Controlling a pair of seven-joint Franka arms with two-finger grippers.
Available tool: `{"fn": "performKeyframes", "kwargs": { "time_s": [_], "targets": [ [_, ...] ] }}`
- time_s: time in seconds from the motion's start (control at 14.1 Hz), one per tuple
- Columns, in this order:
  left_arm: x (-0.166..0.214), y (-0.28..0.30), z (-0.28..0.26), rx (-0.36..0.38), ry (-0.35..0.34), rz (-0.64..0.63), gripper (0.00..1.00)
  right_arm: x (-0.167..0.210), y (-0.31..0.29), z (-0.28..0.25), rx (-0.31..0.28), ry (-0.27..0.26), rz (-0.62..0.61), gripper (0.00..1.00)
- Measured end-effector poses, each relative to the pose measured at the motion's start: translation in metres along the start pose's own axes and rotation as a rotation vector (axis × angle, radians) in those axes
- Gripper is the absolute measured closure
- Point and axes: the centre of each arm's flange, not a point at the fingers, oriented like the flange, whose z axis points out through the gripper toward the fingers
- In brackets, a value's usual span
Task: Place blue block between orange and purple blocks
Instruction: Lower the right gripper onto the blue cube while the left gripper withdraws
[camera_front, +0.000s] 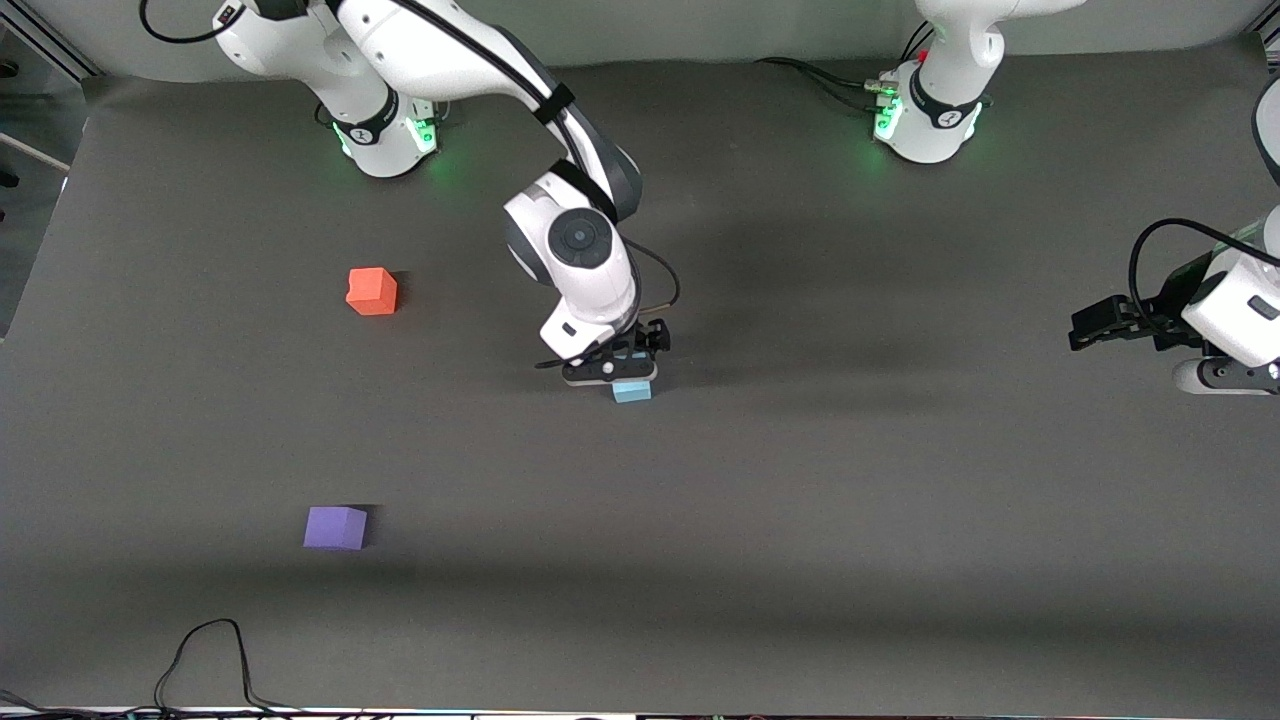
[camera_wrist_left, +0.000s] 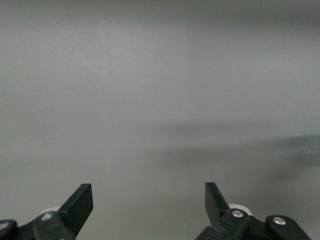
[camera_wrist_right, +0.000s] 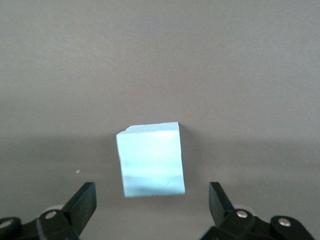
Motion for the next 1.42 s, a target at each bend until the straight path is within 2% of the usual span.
{"fn": "performKeyframes", "kwargs": {
  "time_s": [0.5, 0.64, 0.71, 0.85, 0.92, 1.21, 1.42],
  "targets": [
    [-0.007, 0.004, -0.013, 0.012, -0.006, 0.003, 0.0, -0.001, 0.002, 0.048, -0.005, 0.019, -0.002, 0.0],
    [-0.01, 0.004, -0.021, 0.012, -0.01, 0.003, 0.0, 0.0, 0.002, 0.05, -0.002, 0.023, -0.001, 0.04],
    [-0.011, 0.004, -0.025, 0.012, -0.016, 0.005, 0.0, 0.0, 0.002, 0.049, 0.0, 0.025, 0.003, 0.11],
    [-0.013, 0.005, -0.029, 0.012, -0.019, 0.016, 0.0, 0.0, 0.002, 0.049, 0.002, 0.028, 0.017, 0.35],
    [-0.013, 0.006, -0.029, 0.012, -0.022, 0.029, 0.0, 0.001, 0.001, 0.048, 0.003, 0.029, 0.019, 0.42],
    [-0.014, 0.005, -0.028, 0.027, -0.029, 0.056, 0.0, 0.011, 0.008, 0.04, -0.004, 0.031, 0.033, 0.46],
    [-0.014, 0.006, -0.028, 0.039, -0.033, 0.068, 0.0, 0.042, 0.022, -0.026, -0.014, -0.009, 0.066, 0.46]
  ]
}}
